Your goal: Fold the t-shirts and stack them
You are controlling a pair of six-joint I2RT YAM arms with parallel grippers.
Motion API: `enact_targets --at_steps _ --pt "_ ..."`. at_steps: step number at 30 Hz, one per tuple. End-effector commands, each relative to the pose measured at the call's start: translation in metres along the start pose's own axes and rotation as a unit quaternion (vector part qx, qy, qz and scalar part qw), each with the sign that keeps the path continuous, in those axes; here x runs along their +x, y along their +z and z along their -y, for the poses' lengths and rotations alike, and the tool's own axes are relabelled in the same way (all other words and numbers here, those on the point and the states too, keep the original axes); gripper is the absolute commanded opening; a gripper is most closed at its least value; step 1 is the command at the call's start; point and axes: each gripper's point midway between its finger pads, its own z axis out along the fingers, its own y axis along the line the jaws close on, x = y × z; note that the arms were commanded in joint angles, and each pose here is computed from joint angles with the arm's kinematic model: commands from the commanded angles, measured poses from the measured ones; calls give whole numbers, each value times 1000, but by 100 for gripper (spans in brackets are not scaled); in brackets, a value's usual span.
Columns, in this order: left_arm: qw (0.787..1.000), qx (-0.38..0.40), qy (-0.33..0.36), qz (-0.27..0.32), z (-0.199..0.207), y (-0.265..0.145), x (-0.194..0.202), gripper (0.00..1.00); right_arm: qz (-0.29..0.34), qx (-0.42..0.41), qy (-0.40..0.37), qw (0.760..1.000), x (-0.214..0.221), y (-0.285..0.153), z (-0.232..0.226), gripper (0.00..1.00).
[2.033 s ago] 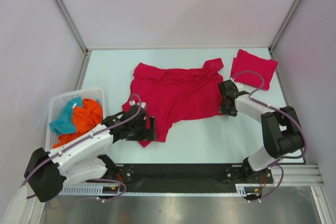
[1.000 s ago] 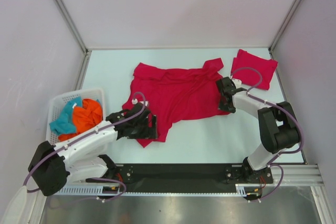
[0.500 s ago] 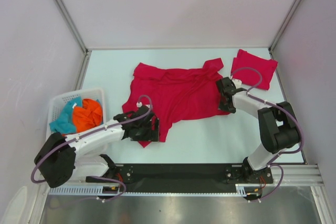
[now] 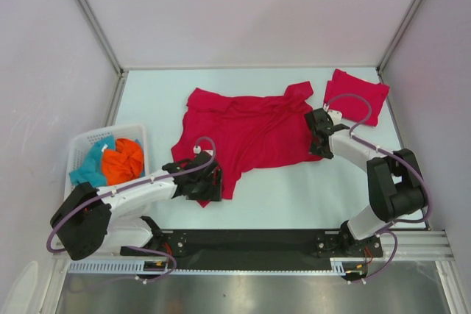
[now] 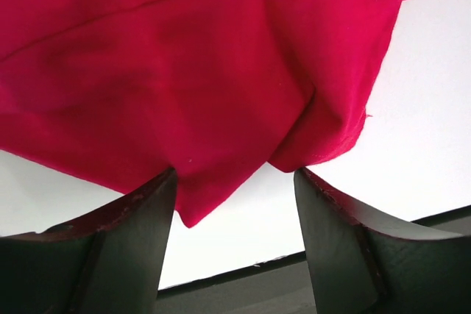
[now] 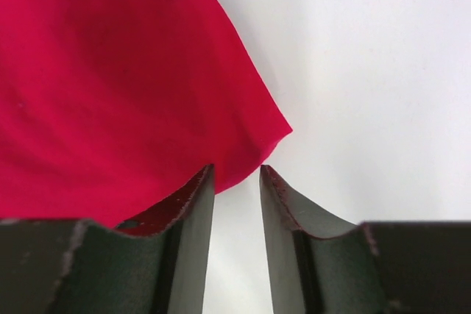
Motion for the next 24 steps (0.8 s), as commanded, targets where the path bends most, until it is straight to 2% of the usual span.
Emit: enact_targets --at_steps 1,6,14,16,24 --pt "1000 30 5 -1 12 7 4 67 14 12 3 1000 -4 -5 7 34" --pt "999 45 7 -7 18 4 5 58 12 12 3 1000 -3 -4 7 20" --pt "999 52 9 -1 22 -1 1 51 16 1 -1 1000 -3 -6 5 7" --pt "999 53 10 2 22 -3 -1 48 21 1 2 1000 -5 -8 6 1" --pt "998 54 13 9 24 -9 -6 39 32 3 3 999 -9 -12 7 0"
